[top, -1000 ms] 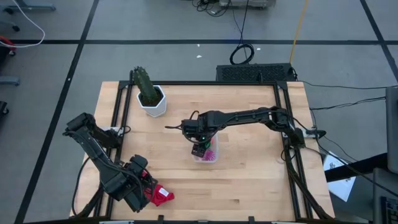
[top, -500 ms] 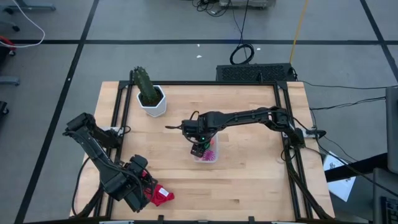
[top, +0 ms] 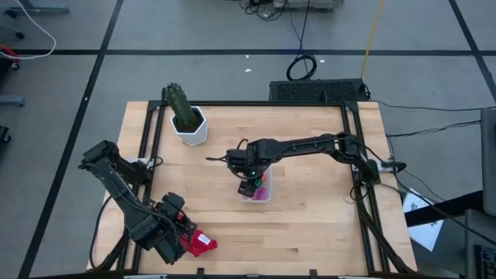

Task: Pick and placing Produce into tupperware
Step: Put the green watermelon into the transparent bin

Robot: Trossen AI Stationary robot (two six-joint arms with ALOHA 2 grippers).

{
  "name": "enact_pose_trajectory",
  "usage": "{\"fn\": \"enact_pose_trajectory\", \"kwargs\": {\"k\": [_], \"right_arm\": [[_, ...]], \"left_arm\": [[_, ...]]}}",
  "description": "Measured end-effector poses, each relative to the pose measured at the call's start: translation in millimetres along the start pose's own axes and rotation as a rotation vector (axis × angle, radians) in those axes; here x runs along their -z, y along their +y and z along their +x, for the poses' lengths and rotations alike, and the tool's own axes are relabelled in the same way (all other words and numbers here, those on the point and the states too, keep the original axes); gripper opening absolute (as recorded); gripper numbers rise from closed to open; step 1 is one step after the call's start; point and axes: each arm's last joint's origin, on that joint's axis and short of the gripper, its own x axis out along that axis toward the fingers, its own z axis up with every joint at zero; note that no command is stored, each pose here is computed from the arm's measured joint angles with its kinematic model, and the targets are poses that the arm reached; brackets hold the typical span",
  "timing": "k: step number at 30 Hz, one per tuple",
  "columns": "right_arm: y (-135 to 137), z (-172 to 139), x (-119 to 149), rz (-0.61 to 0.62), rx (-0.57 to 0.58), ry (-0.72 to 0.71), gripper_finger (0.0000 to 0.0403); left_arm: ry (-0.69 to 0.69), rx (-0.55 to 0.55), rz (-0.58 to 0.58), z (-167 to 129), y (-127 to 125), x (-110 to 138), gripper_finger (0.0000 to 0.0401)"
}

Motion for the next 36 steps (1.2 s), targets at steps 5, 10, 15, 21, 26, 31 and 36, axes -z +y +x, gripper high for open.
{"fn": "enact_pose_trajectory", "kwargs": {"k": [5, 10, 15, 21, 26, 31, 36], "right_arm": [[0.0, 0.0, 0.0, 0.003, 0.0, 0.0, 0.0284], [0.0, -0.1, -0.1, 0.0, 0.0, -0.001, 0.0284], [-0.1, -0.1, -0.1, 0.003, 0.0, 0.0, 0.0284], [-0.2, -0.2, 0.2, 0.012, 0.001, 0.003, 0.0284], [-0.3, -0.2, 0.4, 0.008, 0.002, 0.005, 0.0284], [-0.4, -0.2, 0.7, 0.002, 0.003, 0.008, 0.0284], [-0.7, -0.2, 1.3, -0.012, 0.006, 0.015, 0.0284]], "left_arm": [[-0.003, 0.001, 0.0, 0.0, -0.1, -0.2, 0.0253], [-0.003, 0.001, 0.0, 0.0, 0.0, -0.1, 0.0253], [-0.003, 0.001, 0.0, 0.0, -0.1, -0.2, 0.0253], [-0.003, 0.001, 0.0, 0.0, -0.1, -0.2, 0.0253], [-0.003, 0.001, 0.0, 0.0, -0.1, -0.2, 0.0253], [-0.004, 0.002, 0.007, 0.0, -0.1, -0.1, 0.0253], [-0.011, 0.004, 0.008, 0.0, -0.2, -0.4, 0.0253]]}}
